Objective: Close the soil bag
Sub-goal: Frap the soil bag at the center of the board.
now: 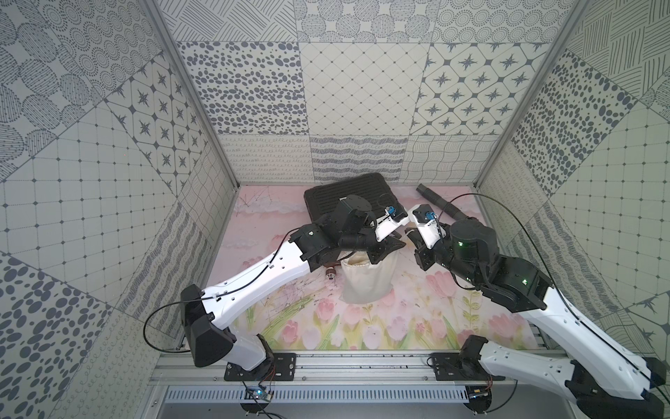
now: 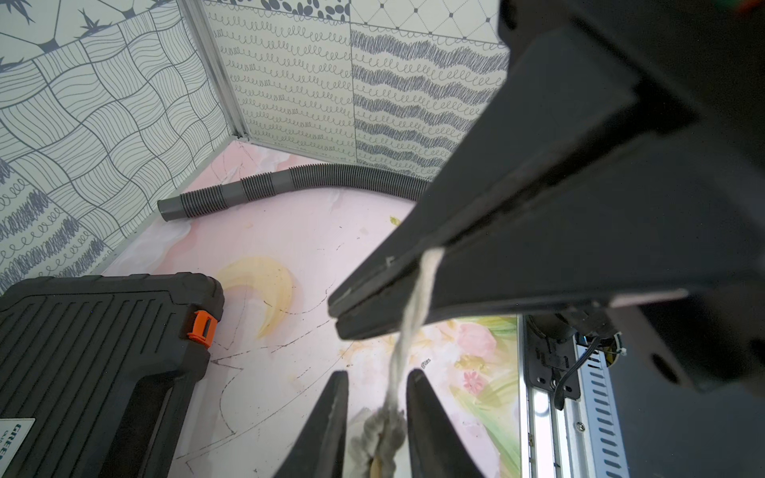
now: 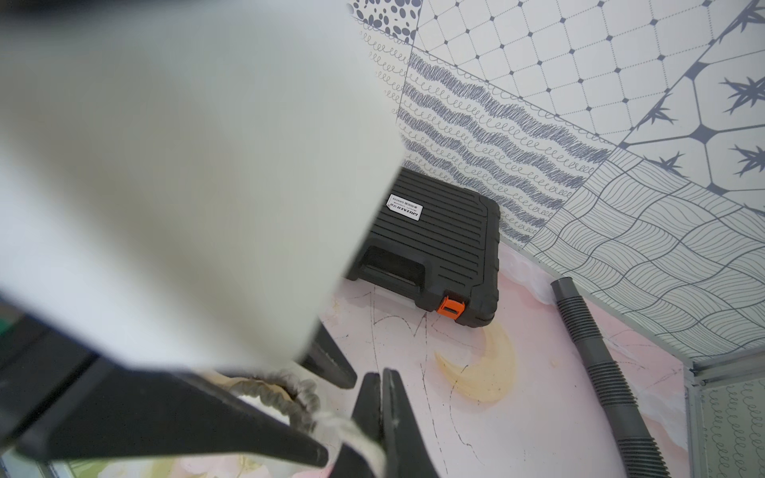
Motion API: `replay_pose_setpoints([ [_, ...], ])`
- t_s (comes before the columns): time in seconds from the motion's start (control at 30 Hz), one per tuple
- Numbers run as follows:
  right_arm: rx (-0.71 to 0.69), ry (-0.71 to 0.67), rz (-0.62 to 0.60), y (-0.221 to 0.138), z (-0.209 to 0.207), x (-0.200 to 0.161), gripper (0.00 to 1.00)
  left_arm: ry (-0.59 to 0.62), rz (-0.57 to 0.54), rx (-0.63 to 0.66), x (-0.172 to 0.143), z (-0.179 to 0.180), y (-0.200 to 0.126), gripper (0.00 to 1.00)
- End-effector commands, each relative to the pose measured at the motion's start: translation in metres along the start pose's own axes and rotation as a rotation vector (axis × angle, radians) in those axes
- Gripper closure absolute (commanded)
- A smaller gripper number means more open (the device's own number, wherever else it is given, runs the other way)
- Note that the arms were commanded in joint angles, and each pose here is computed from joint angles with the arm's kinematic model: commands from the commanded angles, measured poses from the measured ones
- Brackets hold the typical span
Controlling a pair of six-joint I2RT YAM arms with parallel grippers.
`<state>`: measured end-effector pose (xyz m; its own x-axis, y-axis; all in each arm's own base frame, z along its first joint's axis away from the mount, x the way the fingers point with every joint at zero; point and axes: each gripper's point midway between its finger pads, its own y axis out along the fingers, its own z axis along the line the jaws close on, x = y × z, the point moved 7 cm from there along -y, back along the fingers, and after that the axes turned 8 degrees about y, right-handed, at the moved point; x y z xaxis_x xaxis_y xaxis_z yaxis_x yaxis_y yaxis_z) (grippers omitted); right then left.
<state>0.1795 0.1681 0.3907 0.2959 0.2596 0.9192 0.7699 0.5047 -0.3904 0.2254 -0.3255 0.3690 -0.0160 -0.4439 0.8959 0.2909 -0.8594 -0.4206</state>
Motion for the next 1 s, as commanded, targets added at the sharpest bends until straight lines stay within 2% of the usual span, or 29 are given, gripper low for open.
replay_pose_setpoints([
  [0.0,0.021,-0.008,-0.036,0.000,0.003,0.007,1.00,0.072,-0.113,0.026,0.025,0.004,0.003,0.77],
  [0.17,0.015,0.004,-0.044,-0.003,0.002,0.008,1.00,0.076,-0.098,0.013,0.025,0.004,0.006,0.82],
  [0.77,-0.008,0.027,-0.063,-0.005,-0.001,0.013,1.00,0.076,0.034,0.001,0.004,0.002,0.014,0.81],
  [0.97,-0.012,0.041,-0.079,-0.010,-0.002,0.016,1.00,0.074,0.053,0.040,0.000,0.005,0.016,0.82],
])
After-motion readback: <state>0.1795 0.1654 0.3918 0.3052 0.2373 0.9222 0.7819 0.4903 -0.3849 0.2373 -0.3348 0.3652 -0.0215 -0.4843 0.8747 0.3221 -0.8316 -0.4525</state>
